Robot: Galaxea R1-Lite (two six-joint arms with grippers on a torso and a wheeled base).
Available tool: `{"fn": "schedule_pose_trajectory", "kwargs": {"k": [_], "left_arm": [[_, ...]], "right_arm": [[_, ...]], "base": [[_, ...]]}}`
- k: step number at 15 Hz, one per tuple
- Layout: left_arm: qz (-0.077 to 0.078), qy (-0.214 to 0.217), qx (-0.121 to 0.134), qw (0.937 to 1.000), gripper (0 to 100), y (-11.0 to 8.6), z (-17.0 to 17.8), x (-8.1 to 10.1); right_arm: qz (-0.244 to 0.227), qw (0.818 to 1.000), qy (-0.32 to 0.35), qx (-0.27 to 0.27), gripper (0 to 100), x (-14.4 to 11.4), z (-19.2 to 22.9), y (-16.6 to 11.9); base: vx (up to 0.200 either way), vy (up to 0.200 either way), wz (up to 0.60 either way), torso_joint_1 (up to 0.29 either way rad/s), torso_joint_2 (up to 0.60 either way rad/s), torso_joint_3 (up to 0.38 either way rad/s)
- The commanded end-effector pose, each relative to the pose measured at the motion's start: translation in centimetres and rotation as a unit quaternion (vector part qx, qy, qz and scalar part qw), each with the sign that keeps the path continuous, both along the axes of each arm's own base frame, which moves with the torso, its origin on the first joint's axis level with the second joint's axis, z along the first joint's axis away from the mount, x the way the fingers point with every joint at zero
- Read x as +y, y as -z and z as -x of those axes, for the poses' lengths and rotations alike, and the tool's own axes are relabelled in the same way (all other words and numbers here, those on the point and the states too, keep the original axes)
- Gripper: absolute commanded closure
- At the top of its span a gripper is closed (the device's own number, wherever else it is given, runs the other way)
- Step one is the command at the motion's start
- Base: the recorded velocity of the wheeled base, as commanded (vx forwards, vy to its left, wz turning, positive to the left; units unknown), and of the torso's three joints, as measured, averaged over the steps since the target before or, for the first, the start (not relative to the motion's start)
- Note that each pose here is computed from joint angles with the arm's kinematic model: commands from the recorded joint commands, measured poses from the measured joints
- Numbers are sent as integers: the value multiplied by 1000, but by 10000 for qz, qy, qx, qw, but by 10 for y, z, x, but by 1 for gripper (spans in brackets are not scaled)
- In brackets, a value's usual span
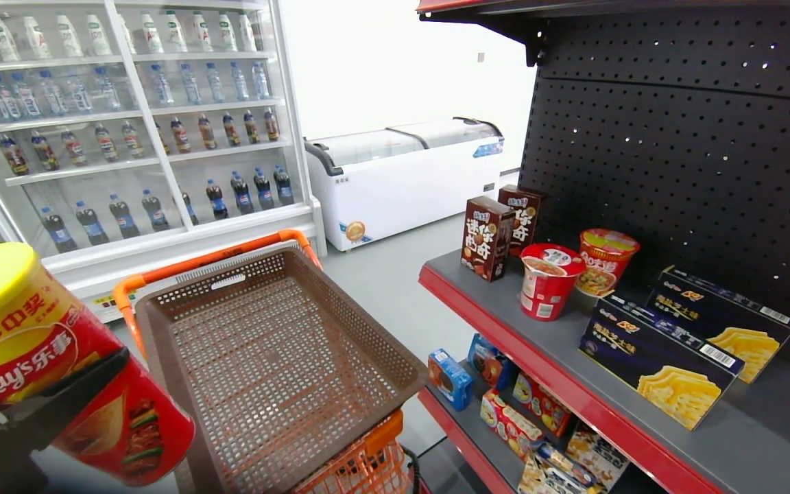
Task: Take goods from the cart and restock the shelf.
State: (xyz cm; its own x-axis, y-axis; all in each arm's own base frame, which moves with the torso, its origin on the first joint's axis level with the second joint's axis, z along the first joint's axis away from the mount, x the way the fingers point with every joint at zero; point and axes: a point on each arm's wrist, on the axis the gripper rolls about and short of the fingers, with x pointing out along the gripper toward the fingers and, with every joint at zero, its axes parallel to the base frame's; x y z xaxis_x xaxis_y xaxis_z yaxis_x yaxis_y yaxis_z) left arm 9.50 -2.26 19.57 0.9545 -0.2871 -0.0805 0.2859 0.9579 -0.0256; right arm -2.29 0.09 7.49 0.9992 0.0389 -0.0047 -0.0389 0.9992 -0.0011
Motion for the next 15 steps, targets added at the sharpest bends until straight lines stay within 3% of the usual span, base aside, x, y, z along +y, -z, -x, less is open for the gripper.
{"fn": "schedule_pose_trajectory", "kwargs": {"k": [1, 6, 15], "left_arm": [[26, -25, -150, 9999, 100, 0, 14, 3], [1, -42, 67, 10000, 100, 9, 36, 8], [78, -73, 137, 9998, 100, 13, 42, 10]], "right_arm": [[1, 10000, -5, 0, 0, 0, 0, 0], [1, 10000, -5, 0, 0, 0, 0, 0], [1, 10000, 3, 0, 0, 0, 0, 0]], "base": [[0, 0, -600, 2, 2, 2], [0, 0, -600, 3, 4, 1], [0, 0, -600, 1, 3, 1]]}}
